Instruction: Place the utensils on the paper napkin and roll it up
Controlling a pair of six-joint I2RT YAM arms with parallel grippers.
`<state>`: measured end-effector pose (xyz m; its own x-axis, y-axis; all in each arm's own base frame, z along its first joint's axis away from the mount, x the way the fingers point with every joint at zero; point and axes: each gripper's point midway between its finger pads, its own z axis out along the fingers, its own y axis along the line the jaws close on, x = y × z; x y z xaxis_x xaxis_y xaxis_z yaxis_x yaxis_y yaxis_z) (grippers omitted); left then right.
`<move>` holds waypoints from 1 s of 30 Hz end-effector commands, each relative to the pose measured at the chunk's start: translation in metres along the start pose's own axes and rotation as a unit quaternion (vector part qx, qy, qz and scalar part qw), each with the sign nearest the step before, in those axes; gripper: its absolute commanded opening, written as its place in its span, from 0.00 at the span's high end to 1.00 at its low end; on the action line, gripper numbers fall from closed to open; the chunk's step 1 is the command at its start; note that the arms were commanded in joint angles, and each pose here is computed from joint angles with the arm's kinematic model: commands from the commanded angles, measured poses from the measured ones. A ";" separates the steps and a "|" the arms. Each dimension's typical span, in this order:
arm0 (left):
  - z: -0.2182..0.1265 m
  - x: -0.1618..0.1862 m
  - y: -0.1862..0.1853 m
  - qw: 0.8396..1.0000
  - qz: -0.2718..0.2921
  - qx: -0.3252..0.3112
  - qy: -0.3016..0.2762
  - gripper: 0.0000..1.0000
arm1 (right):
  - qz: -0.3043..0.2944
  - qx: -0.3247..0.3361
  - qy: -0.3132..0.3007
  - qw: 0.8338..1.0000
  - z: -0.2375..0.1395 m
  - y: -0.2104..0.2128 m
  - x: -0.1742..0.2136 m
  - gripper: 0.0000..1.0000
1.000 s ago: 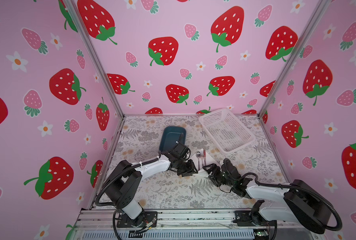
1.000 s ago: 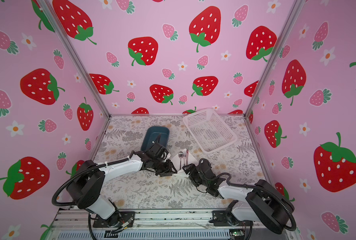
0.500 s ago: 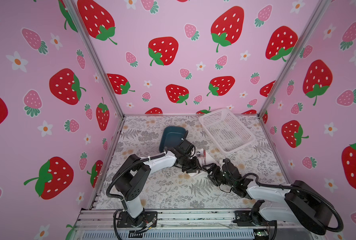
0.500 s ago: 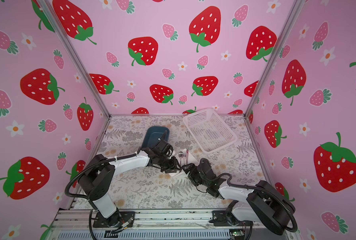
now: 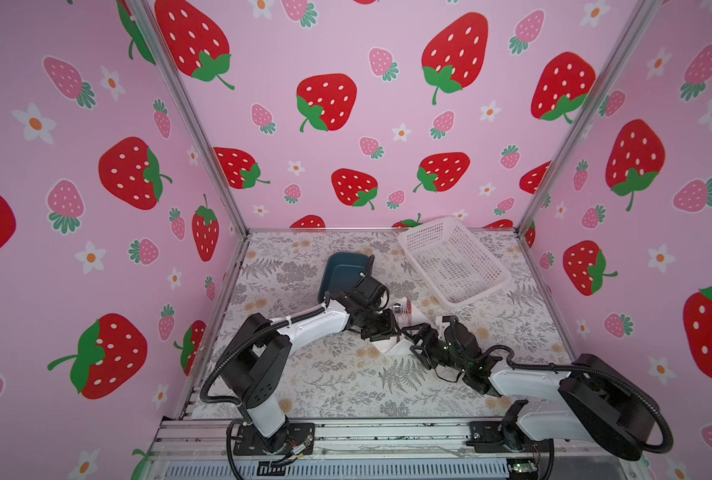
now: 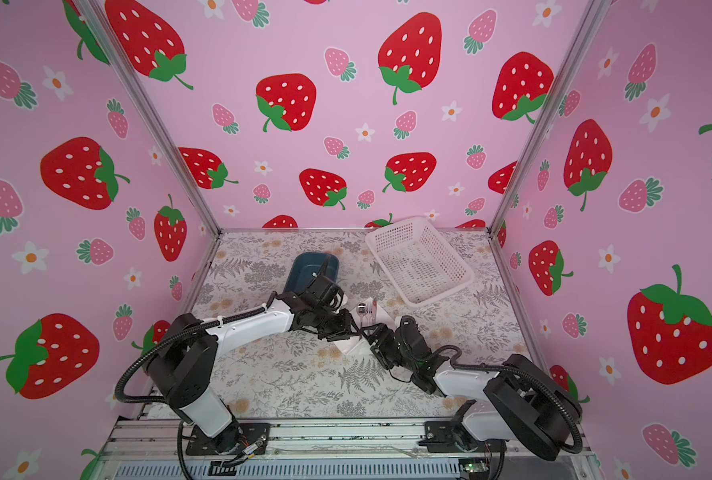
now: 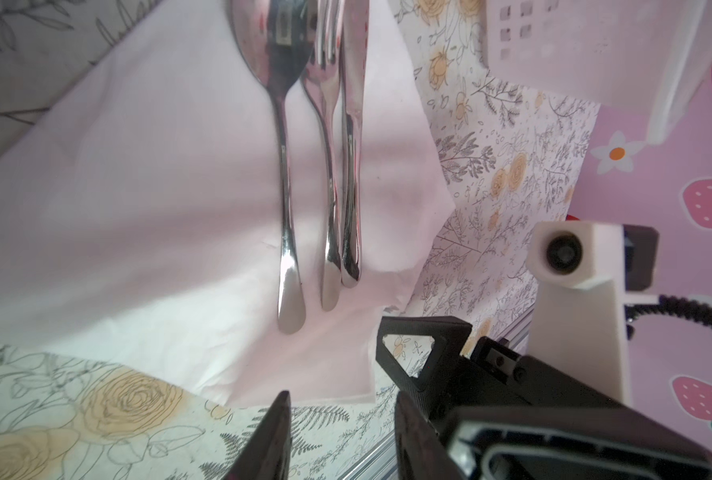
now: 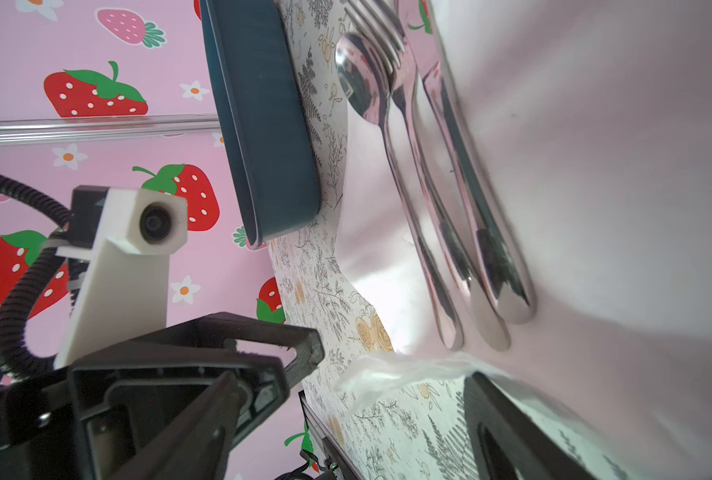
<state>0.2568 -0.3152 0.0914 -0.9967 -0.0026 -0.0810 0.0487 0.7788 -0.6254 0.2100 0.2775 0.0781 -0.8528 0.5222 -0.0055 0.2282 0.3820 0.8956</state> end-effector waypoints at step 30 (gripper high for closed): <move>0.020 0.016 -0.004 0.927 0.365 0.023 -0.084 0.46 | 0.031 -0.008 -0.017 0.999 -0.003 -0.001 -0.007 0.15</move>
<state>0.2301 -0.3268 0.0638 -0.7701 0.4199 -0.4802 0.6303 0.6172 -0.4710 0.2110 0.2742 0.0756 -0.8391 0.5439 0.0130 0.2550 0.3720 0.8925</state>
